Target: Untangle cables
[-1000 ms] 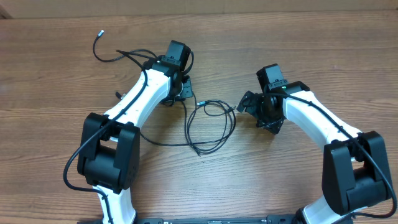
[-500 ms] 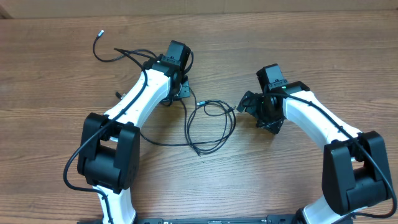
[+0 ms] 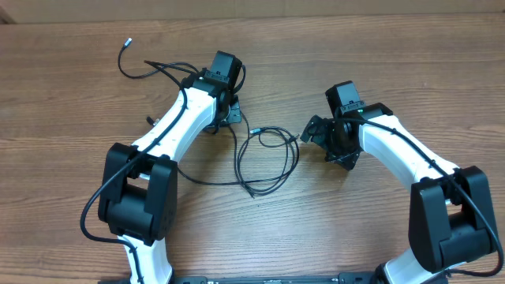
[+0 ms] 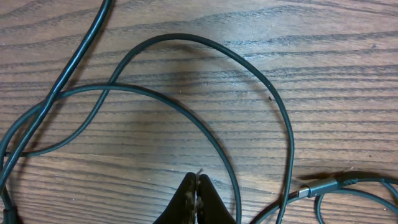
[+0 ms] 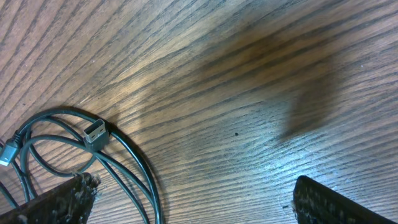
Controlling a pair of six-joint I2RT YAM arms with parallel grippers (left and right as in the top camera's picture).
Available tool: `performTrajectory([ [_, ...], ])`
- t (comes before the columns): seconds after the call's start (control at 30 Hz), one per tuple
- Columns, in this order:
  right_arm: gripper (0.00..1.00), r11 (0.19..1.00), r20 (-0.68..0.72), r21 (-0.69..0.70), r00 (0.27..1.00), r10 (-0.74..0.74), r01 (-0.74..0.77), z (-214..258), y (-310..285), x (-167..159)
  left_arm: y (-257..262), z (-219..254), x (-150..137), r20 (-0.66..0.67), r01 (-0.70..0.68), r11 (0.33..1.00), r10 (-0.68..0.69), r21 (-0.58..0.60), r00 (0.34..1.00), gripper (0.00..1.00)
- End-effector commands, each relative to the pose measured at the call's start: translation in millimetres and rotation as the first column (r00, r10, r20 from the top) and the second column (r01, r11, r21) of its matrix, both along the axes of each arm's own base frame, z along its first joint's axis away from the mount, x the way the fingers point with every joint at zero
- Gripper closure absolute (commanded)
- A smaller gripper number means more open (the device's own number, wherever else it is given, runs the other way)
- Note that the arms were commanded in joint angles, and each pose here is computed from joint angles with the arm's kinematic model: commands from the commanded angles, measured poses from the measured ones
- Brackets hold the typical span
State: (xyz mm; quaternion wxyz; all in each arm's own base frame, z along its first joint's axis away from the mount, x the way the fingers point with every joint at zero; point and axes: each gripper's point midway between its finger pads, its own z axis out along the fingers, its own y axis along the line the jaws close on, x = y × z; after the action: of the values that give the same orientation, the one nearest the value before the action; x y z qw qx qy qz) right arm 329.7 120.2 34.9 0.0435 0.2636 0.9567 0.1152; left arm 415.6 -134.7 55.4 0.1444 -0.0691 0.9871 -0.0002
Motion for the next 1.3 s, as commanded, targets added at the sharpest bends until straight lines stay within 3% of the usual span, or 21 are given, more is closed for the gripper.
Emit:
performTrajectory([
  [0.0,0.00,1.000,0.036,0.010,0.999,0.004,-0.004,10.8,1.1,7.3,0.3,12.3,5.8,0.042,-0.004,1.000,0.004,0.015,0.999,0.95],
  [1.27,0.00,1.000,0.036,0.010,0.999,0.004,-0.004,10.8,1.1,7.3,-2.9,11.8,4.5,0.034,0.001,1.000,-0.001,-0.003,0.999,0.95],
])
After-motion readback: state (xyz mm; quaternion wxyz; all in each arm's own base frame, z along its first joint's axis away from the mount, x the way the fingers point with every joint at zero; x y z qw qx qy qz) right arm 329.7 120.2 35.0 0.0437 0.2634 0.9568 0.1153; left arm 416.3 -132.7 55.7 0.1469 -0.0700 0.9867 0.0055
